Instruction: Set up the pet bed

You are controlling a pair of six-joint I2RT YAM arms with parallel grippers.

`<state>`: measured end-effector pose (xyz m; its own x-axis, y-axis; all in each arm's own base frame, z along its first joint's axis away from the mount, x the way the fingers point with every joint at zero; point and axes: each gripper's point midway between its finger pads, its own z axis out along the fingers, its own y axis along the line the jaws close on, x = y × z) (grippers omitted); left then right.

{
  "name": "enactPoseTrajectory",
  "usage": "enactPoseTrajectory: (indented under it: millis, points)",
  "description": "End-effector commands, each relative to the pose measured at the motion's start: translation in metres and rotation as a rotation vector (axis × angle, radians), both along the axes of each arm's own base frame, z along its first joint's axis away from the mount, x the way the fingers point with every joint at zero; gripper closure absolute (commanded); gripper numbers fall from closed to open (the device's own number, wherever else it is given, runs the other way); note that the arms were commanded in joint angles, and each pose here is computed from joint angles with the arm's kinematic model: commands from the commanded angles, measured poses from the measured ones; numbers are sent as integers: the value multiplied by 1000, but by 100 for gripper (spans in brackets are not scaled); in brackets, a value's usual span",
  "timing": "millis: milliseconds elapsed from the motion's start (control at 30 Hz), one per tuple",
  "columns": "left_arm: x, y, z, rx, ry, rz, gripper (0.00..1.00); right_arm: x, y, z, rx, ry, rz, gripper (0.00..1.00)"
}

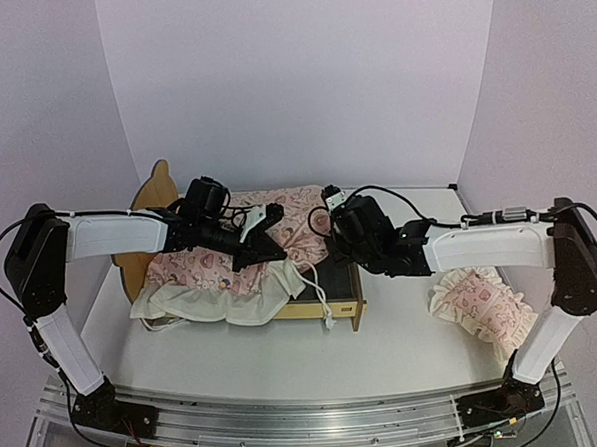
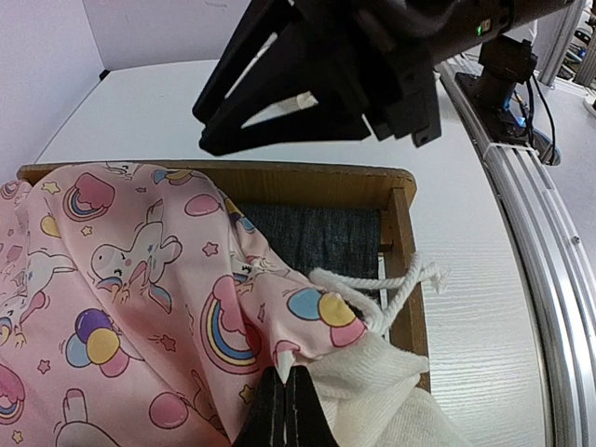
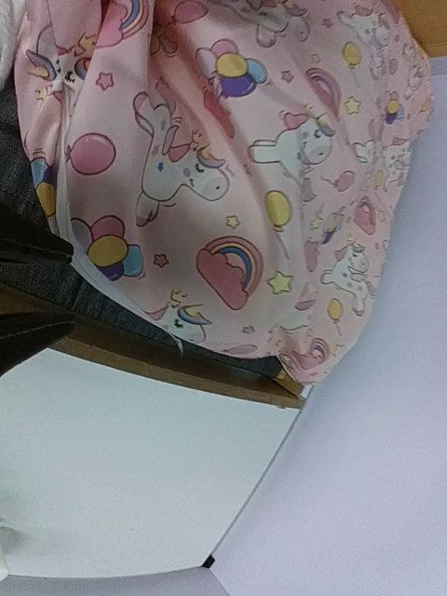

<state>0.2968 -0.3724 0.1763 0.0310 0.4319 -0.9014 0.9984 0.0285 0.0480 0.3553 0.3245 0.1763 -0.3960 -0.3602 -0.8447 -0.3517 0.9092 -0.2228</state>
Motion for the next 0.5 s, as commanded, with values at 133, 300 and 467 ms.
enactPoseTrajectory:
  millis: [133, 300, 467]
  points:
    - [-1, 6, 15, -16, -43, 8, 100, -19, 18, 3, 134, 98, 168, 64]
    - [0, 6, 15, -18, -48, 9, 100, -48, 19, 6, 288, 240, 337, 56]
    - [2, 5, 15, -19, -51, 10, 100, -63, 33, -12, 332, 359, 414, 56]
